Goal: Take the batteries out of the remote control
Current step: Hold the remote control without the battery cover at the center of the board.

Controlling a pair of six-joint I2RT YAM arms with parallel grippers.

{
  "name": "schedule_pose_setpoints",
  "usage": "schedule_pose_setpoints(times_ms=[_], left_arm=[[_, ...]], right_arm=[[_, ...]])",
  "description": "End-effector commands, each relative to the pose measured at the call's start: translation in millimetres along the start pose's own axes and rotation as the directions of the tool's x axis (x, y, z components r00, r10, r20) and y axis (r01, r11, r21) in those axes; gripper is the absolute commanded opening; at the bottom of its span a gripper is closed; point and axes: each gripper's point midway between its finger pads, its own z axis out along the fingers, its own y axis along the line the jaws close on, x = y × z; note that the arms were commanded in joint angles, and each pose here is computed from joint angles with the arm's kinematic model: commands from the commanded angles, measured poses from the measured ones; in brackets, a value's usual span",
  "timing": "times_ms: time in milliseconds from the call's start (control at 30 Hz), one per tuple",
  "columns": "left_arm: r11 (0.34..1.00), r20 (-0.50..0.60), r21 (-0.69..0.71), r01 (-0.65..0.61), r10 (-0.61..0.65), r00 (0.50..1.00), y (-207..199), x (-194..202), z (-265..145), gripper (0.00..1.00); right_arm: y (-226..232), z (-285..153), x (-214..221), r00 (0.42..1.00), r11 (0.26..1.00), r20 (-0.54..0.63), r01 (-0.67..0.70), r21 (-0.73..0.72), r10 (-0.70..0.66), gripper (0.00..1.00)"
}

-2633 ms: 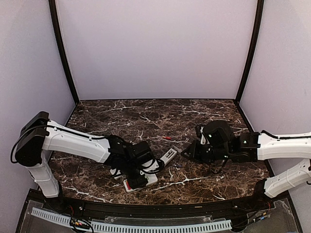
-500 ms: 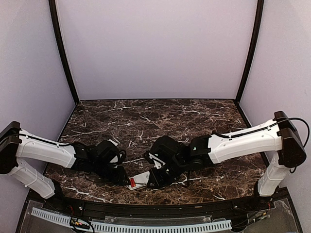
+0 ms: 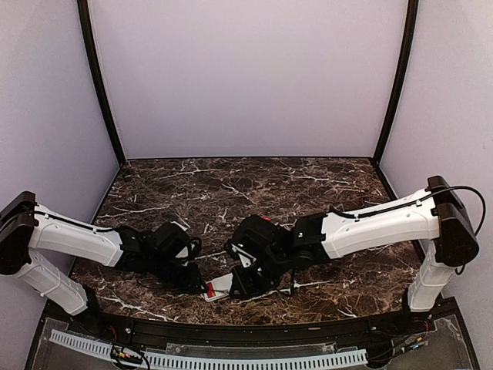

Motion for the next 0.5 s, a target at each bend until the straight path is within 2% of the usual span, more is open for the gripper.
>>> schedule_pose_setpoints(times_ms=[0,467], left_arm=[[1.000,-0.015,-0.023,0.007,-0.008,1.000,9.3,3.1,4.2,0.20],[1.000,-0.030,-0.029,0.013,-0.014,0.999,11.5,6.6,5.6,0.15]], right_arm=[[-0.4,2.5,-3.4,1.000,0.999,0.011,-0.016,0.030,0.015,0.00],[-8.3,9.3,-5.5,0.999,0.994,0.000,-0.050,0.092,0.050,0.00]])
